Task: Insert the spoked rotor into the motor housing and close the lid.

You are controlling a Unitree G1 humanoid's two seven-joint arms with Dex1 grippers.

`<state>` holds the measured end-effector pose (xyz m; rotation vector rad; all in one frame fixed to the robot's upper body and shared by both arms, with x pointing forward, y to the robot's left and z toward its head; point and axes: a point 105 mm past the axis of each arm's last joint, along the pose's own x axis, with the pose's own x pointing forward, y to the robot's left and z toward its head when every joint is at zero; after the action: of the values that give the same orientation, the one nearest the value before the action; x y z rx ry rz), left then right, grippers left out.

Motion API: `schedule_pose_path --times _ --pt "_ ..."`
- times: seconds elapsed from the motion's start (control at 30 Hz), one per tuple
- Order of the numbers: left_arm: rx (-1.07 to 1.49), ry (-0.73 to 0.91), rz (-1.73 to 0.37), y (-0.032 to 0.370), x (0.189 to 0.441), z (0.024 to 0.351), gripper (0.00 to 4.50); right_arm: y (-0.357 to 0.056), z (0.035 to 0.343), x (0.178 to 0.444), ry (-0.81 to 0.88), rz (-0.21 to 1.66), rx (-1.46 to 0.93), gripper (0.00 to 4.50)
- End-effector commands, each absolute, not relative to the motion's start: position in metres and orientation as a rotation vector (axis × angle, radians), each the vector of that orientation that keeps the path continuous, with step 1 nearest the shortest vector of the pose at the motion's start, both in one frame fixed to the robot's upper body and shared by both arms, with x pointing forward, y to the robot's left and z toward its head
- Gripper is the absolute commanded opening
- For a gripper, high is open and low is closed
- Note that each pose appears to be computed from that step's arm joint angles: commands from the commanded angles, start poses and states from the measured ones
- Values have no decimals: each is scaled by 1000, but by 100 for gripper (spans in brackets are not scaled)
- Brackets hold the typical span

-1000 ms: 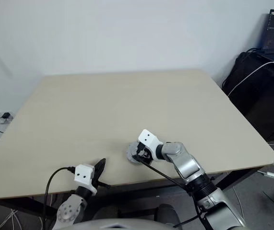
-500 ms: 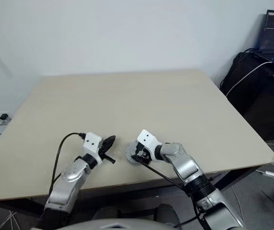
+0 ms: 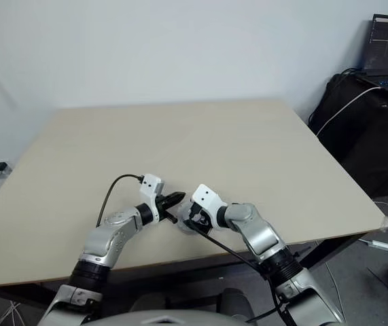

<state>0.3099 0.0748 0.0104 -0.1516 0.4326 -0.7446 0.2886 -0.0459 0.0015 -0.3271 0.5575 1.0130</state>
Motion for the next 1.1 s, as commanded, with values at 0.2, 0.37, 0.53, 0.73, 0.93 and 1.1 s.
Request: schedule_pose_path --times 0.2,0.37,0.53,0.73,0.93,1.1 --pt "-135 526 -842 62 299 7 0 -55 -16 285 641 970 -355 328" --pt "-134 559 -843 68 294 4 0 -54 -17 285 642 971 -356 328" --pt "-105 601 -829 78 289 -4 0 -54 -17 285 640 971 -358 328" --pt "-110 601 -816 81 288 -5 0 -57 -18 286 645 948 -360 363" --pt "-109 606 -821 77 286 -8 0 -69 -20 286 665 898 -351 445" --pt "-111 608 -827 75 284 -10 0 -77 -16 277 668 891 -339 445"
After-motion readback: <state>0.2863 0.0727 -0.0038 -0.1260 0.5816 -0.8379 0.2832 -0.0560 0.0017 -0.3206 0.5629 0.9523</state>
